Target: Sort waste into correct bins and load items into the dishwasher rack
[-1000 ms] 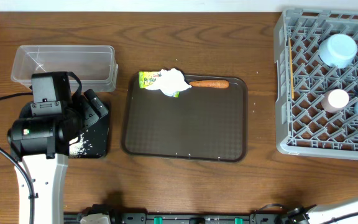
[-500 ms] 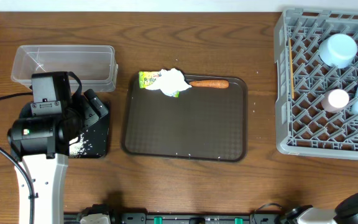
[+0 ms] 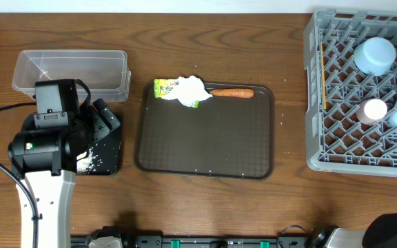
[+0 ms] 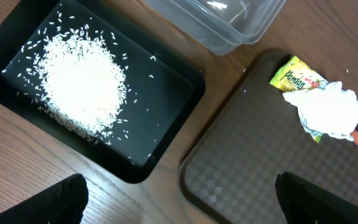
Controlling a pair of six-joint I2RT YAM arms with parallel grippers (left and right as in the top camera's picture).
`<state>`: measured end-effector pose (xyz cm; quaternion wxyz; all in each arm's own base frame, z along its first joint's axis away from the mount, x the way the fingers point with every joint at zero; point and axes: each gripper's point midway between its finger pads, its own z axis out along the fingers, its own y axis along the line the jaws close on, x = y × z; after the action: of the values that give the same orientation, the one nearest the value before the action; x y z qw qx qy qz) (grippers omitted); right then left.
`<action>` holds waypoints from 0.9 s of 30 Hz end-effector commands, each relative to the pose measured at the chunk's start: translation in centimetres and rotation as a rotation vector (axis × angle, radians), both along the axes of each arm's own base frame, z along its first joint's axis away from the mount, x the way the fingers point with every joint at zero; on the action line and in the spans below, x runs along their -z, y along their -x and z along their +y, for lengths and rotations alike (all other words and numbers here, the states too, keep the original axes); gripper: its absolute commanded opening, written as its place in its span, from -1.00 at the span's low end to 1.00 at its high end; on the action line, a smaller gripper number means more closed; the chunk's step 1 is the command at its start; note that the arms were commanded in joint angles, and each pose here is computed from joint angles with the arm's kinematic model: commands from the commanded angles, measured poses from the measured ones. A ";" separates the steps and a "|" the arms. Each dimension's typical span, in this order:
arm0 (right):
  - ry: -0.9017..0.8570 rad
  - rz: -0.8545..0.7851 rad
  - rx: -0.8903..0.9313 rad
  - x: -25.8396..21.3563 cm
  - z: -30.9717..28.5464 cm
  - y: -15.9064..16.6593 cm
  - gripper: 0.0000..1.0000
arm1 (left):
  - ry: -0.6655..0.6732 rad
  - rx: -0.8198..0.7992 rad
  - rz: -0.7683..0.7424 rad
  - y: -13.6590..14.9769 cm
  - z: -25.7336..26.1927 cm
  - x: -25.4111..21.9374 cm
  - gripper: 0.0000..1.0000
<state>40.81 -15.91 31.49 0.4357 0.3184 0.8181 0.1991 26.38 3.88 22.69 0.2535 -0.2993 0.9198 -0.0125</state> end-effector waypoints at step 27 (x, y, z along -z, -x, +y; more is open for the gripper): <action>0.457 0.270 -0.563 8.7 30.7 -1.1 0.99 | -0.004 -0.016 -0.013 -0.1 0.3 -0.5 0.98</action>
<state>41.41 15.60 22.77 0.2995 -0.0029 0.9475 0.1119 26.38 3.87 22.69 0.2535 -0.2993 0.9198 -0.0127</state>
